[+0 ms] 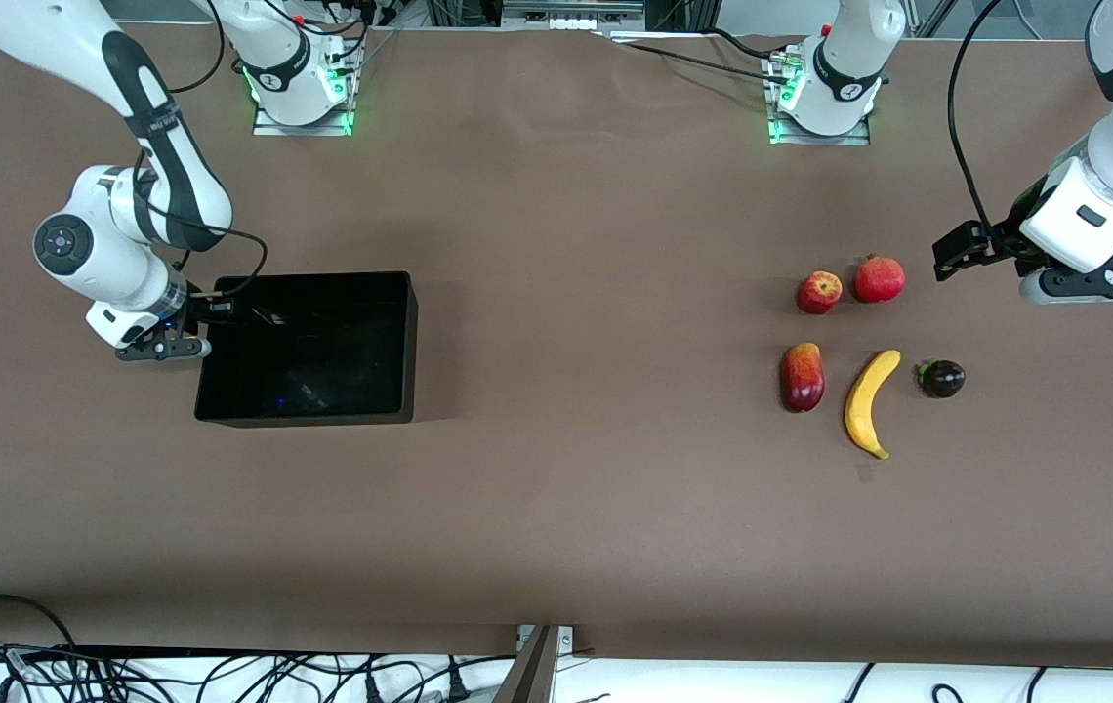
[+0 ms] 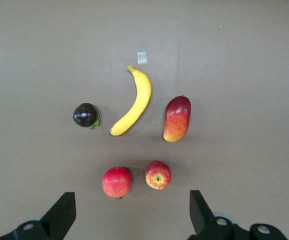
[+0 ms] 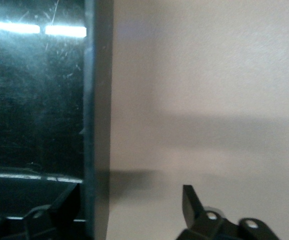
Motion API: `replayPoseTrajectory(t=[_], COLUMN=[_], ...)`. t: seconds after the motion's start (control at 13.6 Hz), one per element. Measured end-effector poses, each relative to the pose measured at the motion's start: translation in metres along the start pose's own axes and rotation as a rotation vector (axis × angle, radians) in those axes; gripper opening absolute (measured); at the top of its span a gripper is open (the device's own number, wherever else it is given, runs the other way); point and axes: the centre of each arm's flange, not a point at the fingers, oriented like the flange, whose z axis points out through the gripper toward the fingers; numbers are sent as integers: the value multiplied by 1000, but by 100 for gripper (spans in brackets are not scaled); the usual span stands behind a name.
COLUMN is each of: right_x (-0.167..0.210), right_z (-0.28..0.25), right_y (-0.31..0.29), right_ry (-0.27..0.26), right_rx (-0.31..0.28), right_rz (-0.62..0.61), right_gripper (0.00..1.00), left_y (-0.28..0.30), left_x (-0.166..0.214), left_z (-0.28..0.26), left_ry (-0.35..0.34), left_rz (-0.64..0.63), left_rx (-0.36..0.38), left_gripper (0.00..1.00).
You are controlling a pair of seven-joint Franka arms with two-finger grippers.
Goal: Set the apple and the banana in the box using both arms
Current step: 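Lower the right gripper against the black box's side wall, then push the black box with the right gripper toward the fruit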
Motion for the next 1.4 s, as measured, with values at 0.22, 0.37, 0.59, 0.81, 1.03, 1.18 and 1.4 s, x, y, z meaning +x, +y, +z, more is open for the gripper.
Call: replayPoseTrajectory(t=[0.22, 0.37, 0.59, 0.81, 1.03, 1.18, 1.4], right_x=[5, 12, 26, 51, 83, 88, 78], right_z=[-5, -11, -29, -70, -137, -160, -137], right_y=[-3, -10, -38, -91, -184, -265, -391], right_ry=[1, 9, 32, 11, 21, 17, -21], right_rx=[2, 4, 16, 59, 117, 128, 132], right_rz=[-19, -36, -88, -157, -153, -114, -16], right_gripper=[51, 29, 3, 3, 3, 3, 3], left_y=[3, 4, 4, 6, 6, 6, 7], left_x=[0, 0, 0, 0, -1, -1, -1], left_z=[0, -1, -2, -2, -2, -2, -3], left_ry=[1, 1, 3, 4, 4, 4, 4], left_rz=[4, 7, 8, 10, 11, 12, 12], left_rx=[0, 0, 0, 0, 0, 0, 0], left_gripper=[100, 100, 100, 100, 100, 100, 100])
